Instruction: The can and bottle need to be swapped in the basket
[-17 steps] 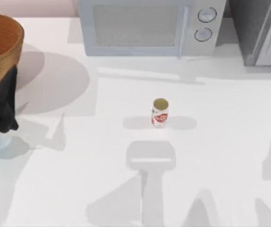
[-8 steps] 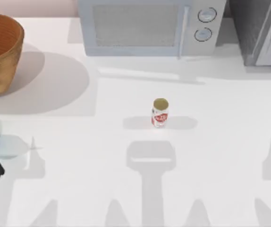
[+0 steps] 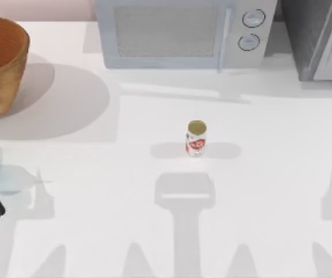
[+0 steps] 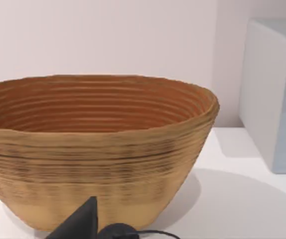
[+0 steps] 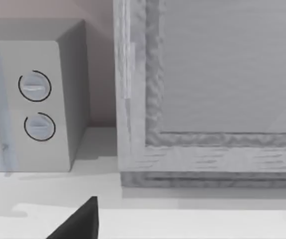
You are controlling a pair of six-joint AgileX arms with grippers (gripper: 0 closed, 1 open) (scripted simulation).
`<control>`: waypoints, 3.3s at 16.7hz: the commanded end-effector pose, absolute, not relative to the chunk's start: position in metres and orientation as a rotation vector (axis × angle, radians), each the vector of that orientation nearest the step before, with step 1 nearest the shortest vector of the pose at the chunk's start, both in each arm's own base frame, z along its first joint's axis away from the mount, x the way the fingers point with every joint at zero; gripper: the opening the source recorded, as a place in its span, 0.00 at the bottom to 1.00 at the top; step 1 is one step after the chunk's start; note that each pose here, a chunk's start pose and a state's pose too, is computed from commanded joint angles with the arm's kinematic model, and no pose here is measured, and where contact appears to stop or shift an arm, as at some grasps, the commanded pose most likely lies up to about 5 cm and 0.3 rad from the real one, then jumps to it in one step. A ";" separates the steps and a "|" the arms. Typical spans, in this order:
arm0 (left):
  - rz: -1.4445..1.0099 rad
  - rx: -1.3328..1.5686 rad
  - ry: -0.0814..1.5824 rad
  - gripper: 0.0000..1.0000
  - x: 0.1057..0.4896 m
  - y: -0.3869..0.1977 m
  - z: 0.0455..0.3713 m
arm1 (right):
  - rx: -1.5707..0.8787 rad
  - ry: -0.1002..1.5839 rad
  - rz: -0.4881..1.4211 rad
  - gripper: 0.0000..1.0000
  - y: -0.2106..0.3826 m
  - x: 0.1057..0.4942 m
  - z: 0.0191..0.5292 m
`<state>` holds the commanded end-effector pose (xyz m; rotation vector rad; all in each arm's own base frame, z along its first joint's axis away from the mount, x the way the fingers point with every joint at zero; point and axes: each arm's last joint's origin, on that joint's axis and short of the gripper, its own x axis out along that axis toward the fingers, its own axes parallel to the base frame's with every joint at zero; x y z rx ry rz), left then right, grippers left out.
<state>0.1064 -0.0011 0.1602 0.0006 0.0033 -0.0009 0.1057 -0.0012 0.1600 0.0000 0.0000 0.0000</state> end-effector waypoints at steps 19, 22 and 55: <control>-0.028 0.023 0.228 1.00 0.174 0.031 0.104 | 0.000 0.000 0.000 1.00 -0.001 0.106 0.160; -0.029 0.015 0.265 1.00 0.176 0.037 0.089 | 0.000 0.000 0.000 1.00 -0.001 0.106 0.160; -0.020 0.005 0.299 0.17 0.231 0.040 0.059 | 0.000 0.000 0.000 1.00 -0.001 0.106 0.160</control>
